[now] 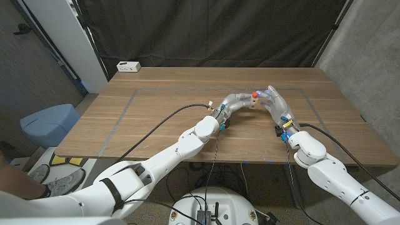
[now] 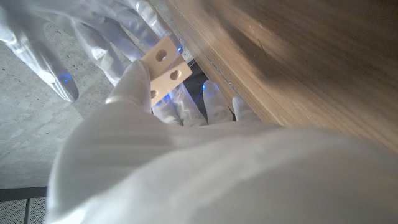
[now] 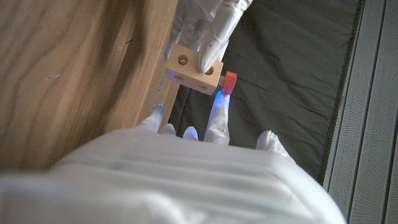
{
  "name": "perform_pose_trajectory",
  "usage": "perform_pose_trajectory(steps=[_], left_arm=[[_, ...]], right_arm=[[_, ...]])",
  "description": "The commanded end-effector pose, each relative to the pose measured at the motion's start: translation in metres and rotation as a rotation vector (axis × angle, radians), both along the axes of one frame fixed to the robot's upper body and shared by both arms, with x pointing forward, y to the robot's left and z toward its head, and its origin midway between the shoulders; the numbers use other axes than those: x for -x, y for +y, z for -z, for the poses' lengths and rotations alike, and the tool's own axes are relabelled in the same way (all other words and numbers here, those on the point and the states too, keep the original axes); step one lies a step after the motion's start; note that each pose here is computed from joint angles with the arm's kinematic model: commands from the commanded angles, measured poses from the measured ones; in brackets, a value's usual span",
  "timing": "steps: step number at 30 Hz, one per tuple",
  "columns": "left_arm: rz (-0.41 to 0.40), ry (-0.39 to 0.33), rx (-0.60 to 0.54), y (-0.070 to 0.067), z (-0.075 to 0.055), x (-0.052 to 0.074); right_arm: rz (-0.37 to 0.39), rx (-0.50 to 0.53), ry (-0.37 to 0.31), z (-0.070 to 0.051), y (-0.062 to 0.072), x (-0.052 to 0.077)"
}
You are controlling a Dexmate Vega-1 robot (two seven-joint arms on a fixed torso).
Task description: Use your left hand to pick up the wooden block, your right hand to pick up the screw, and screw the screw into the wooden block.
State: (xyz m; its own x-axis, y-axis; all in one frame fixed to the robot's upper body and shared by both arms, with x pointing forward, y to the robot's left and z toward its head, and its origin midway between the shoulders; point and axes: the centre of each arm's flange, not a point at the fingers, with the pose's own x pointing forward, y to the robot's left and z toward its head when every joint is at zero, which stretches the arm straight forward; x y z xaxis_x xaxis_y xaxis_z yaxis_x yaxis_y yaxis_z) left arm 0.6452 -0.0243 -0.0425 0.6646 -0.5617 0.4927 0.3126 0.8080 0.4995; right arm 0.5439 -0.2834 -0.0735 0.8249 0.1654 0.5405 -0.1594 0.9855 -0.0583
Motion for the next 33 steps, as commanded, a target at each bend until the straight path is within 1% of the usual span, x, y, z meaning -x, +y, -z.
perform_pose_trajectory(steps=[1, 14, 33], left_arm=[[0.004, 0.002, 0.0, -0.0004, 0.0006, 0.0001], [0.005, 0.006, -0.001, -0.0006, 0.0009, -0.0011], [0.008, 0.02, -0.001, -0.0018, 0.0001, -0.007]], right_arm=[[0.007, 0.0, 0.01, 0.0025, -0.0008, 0.0036], [0.012, 0.005, 0.016, 0.0036, -0.0017, 0.0063], [0.01, 0.006, 0.019, 0.0042, -0.0022, 0.0061]])
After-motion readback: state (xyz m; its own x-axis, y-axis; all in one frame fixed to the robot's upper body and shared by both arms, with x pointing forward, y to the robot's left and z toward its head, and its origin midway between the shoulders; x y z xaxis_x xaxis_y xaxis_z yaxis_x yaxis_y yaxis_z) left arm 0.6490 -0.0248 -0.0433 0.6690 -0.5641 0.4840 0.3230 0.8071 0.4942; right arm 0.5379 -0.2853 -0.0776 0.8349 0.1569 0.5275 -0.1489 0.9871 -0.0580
